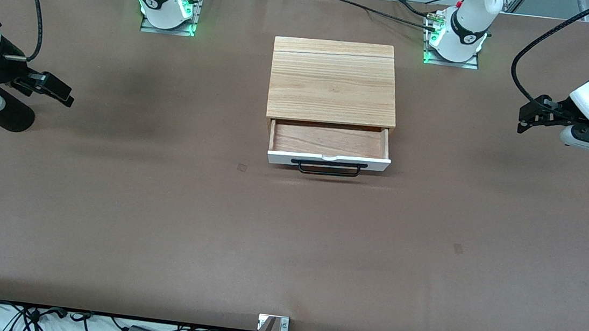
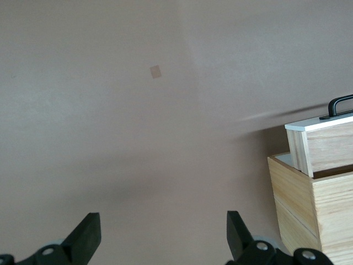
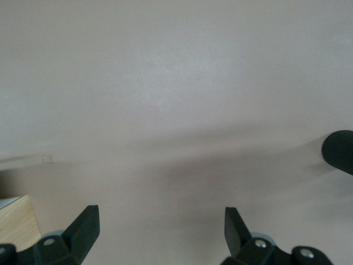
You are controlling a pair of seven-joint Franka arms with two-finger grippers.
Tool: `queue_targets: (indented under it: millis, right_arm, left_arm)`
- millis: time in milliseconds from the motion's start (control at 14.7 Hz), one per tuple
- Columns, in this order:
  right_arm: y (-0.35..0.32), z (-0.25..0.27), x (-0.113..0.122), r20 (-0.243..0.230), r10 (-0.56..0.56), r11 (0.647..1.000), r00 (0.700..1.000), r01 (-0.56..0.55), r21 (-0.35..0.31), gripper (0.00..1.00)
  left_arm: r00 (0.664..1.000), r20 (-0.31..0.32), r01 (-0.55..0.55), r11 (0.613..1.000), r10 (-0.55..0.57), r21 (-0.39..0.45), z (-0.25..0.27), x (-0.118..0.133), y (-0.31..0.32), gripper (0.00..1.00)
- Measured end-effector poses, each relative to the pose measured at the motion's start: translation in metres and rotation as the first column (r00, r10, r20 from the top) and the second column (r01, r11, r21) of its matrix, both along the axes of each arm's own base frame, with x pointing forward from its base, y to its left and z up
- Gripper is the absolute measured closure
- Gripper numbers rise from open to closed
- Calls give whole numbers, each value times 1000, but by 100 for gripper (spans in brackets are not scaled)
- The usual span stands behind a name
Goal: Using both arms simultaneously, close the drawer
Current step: 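Move both grippers toward the sides of the open white drawer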
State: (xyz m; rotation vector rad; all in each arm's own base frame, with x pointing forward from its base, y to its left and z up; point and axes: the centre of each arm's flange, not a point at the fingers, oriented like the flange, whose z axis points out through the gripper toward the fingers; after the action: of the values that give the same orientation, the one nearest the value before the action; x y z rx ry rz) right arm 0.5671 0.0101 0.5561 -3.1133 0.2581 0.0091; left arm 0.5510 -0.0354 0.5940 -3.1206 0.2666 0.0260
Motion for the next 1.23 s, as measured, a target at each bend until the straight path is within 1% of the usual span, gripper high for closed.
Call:
queue_targets:
  millis: [409,545,614,682,750,886,955,1091,1159,1227]
  right_arm:
    - [0,0,1,6,0,1000,1000,0,0,0]
    - [1,-4,7,25,2,1000,1000,-2,2,0]
    - [2,-12,11,21,3,1000,1000,-3,5,0]
    - [4,-25,17,6,3,1000,1000,-3,15,0]
    - [6,-40,23,-14,-3,999,1000,4,44,0]
    - [12,-72,39,-45,-27,992,999,32,124,0]
    - [15,-84,47,-53,-34,987,998,42,153,0]
    - [30,-101,63,-56,-21,984,998,31,177,0]
    - [45,-109,68,-56,0,983,998,10,181,0]
    - [62,-117,73,-51,21,983,999,-11,184,0]
  left_arm:
    - [1000,0,0,1000,0,0,0,0,0,0]
    - [1000,-4,-1,1000,1,0,0,0,0,0]
    - [1000,-19,-1,1000,1,1,-2,-2,0,0]
    - [999,-49,0,1000,0,3,-5,-5,0,0]
    - [996,-88,1,1000,0,6,-9,-8,0,0]
    - [990,-142,4,1000,-3,8,-20,-9,-1,0]
    - [988,-154,7,1000,-6,8,-27,-6,-2,0]
    - [984,-173,32,999,-32,-5,-40,5,-7,0]
    - [984,-174,36,998,-43,-42,-48,13,-14,0]
    - [986,-161,28,994,-45,-107,-60,24,-23,0]
